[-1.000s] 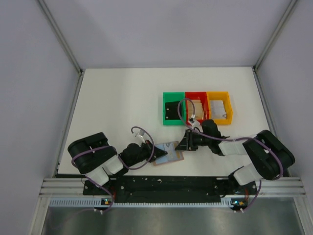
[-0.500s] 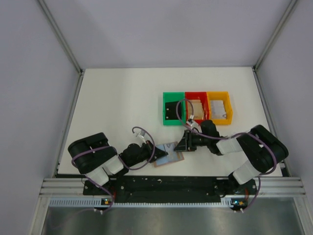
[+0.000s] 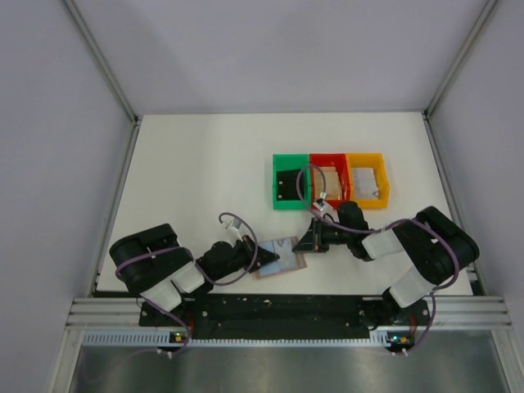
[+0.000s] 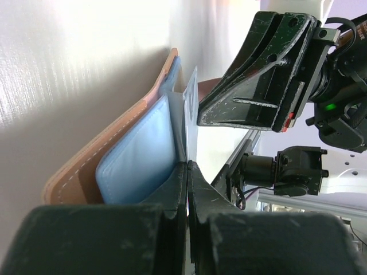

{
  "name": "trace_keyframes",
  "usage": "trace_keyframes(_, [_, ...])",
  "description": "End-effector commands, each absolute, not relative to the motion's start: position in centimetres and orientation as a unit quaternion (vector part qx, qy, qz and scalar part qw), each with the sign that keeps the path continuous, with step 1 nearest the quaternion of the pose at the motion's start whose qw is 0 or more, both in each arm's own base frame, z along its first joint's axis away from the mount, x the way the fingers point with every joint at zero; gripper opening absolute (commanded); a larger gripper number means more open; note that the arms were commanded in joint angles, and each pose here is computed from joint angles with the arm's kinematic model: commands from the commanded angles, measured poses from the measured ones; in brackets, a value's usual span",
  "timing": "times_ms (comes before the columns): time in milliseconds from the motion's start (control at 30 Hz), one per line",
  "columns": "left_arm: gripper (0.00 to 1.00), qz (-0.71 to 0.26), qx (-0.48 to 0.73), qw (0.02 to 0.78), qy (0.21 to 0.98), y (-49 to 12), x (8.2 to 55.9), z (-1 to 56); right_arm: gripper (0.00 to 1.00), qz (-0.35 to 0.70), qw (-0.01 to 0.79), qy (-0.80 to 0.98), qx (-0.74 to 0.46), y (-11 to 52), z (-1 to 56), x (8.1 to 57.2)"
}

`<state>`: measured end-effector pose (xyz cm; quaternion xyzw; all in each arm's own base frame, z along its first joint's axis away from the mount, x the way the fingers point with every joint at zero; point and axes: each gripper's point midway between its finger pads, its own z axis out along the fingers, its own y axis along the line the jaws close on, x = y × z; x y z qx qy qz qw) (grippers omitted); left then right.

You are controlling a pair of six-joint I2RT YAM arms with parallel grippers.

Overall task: Take the credit cards out of the card holder
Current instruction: Remove the credit card from the card holder.

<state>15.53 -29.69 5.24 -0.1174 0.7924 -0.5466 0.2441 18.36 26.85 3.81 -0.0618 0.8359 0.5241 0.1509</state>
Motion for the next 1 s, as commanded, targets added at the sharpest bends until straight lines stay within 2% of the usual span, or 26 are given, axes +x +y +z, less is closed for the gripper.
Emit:
trace_keyframes(0, [0.0,-0.669,-0.102,0.318,0.664,-29.8,16.0,14.5,0.0,0.527,0.175,0.828,-0.072,26.4,4.4,18.9])
trace_keyframes(333, [0.0,-0.661,-0.124,0.31,0.672,-29.2,16.1,13.6,0.0,0.509,0.189,0.836,-0.076,25.5,4.6,19.4])
trace_keyframes(367, [0.0,-0.66,-0.121,0.309,0.674,-29.2,16.1,13.5,0.02,0.518,0.19,0.831,-0.079,25.8,5.0,19.4])
trace_keyframes(433, [0.0,-0.669,-0.11,0.31,0.667,-29.7,16.0,14.2,0.15,0.54,0.192,0.815,-0.086,26.2,6.1,19.2])
trace_keyframes(467, [0.0,-0.673,-0.105,0.312,0.663,-29.9,16.0,14.6,0.26,0.546,0.192,0.811,-0.085,26.3,6.5,19.2])
trace_keyframes(533, [0.0,-0.682,-0.093,0.319,0.652,-30.2,16.0,15.6,0.34,0.549,0.191,0.809,-0.085,26.4,6.6,19.2])
trace_keyframes(667, [0.0,-0.695,-0.08,0.33,0.634,-30.5,16.0,17.2,0.41,0.552,0.189,0.808,-0.087,26.5,6.7,19.2])
trace_keyframes(967, [0.0,-0.702,-0.067,0.332,0.626,-31.1,16.0,18.3,0.43,0.588,0.192,0.778,-0.109,27.1,8.5,18.7])
